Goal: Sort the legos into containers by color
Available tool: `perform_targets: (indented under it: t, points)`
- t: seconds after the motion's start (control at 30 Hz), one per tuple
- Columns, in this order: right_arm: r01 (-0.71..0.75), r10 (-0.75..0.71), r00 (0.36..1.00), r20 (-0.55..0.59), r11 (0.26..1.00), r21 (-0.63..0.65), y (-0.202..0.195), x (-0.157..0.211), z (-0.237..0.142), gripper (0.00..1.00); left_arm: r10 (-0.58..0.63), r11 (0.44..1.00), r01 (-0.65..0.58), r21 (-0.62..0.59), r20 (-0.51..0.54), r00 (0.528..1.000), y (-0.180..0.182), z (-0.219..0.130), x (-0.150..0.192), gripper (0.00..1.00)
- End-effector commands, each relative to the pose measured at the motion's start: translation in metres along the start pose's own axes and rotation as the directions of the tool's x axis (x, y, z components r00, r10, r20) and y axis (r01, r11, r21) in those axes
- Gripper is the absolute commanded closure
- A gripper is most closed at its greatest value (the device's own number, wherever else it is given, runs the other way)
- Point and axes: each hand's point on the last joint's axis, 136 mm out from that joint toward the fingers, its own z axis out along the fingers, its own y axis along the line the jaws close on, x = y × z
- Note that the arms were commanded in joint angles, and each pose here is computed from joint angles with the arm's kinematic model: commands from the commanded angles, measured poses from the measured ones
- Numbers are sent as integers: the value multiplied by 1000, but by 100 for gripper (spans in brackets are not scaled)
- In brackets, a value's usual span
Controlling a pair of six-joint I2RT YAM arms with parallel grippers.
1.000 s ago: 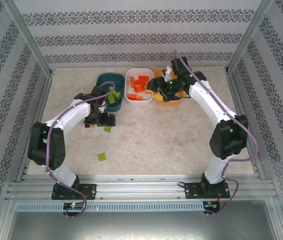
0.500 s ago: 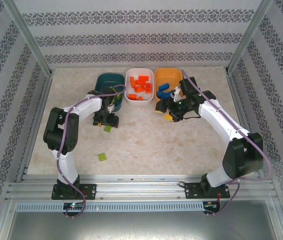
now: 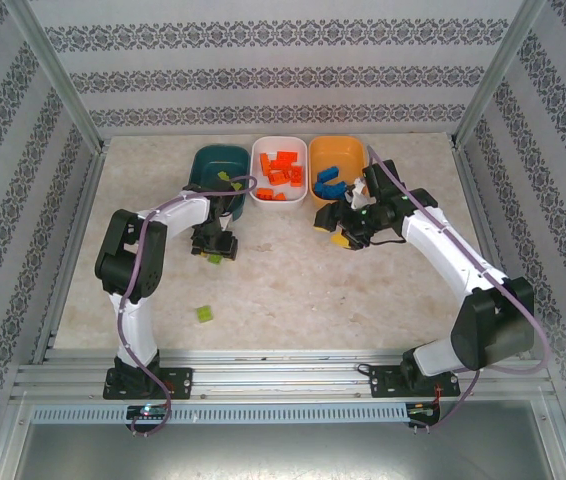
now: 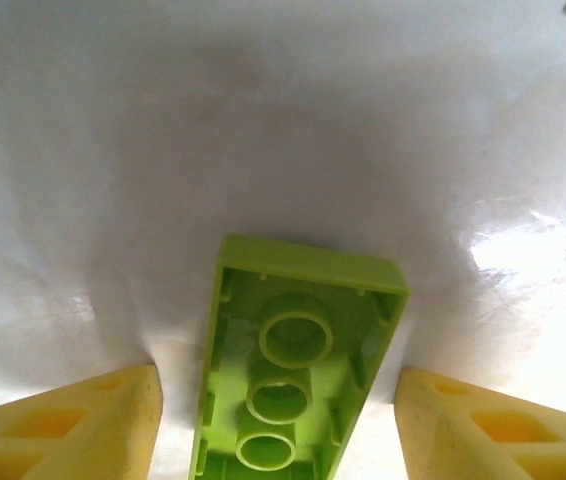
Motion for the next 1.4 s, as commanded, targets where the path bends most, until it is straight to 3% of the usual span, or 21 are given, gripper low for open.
perform_targets:
  t: [0.0, 0.23, 0.53, 0.83, 1.17, 1.33, 1.37]
  points:
    - [9, -9, 1000, 17, 1000, 12, -2, 2, -7, 36, 13, 1000, -13, -7, -17, 1000, 0, 13, 5, 44]
    - [8, -8, 1000, 22, 1000, 12, 0, 1, -10, 36, 4, 1000, -3, 25, -15, 1000, -5, 8, 8, 63]
    - [2, -2, 999, 32, 1000, 10, -2, 3, -9, 36, -19, 998, 19, 67, -1, 1000, -10, -16, 18, 64]
    - [-17, 16, 999, 28, 1000, 7, -8, 2, -1, 36, -127, 960, 97, 261, 99, 987, -38, -76, 13, 64]
    - [-10, 10, 1000, 11, 1000, 10, -9, 0, 6, 36, -292, 903, 179, 391, 254, 922, -29, -155, -47, 64]
    - [-20, 20, 1000, 11, 1000, 15, -15, 6, 7, 36, -283, 919, 183, 349, 262, 923, -15, -147, -96, 62]
    - [-18, 18, 1000, 11, 1000, 17, -16, 7, 7, 36, -279, 928, 190, 321, 257, 926, -9, -142, -104, 53]
